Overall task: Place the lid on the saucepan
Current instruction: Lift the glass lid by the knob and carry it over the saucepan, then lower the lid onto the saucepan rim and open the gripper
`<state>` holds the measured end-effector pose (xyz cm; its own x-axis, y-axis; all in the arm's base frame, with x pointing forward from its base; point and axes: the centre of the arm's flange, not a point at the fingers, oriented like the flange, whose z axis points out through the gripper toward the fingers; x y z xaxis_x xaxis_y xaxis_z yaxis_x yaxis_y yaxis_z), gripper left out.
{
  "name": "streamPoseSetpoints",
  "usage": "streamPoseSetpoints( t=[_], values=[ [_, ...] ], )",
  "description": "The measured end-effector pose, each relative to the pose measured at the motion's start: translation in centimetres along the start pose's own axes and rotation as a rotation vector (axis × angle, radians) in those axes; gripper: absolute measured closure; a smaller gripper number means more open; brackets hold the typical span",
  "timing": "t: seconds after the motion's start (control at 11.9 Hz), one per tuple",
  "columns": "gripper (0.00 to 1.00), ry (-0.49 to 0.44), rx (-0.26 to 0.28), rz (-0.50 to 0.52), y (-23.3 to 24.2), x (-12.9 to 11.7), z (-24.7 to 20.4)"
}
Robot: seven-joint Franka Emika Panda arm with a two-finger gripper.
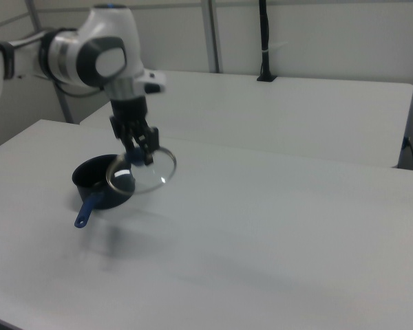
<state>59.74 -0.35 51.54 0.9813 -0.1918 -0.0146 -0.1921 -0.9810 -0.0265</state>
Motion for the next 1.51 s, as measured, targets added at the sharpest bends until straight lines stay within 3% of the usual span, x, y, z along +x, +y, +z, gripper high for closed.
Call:
streamPoseSetpoints(
  t=[0.17,0.59,1.34,1.51],
  values=[
    [0.34,0.047,0.022,0.059,-5.4,1.0,-1.8],
    [0.34,0.025,0.037,0.101,-18.6,3.1,4.2],
    [0.34,0.009,0.022,0.126,-24.2,2.4,10.0],
    [0.3,0.012,0.022,0.124,-24.5,2.5,10.6]
  ],
)
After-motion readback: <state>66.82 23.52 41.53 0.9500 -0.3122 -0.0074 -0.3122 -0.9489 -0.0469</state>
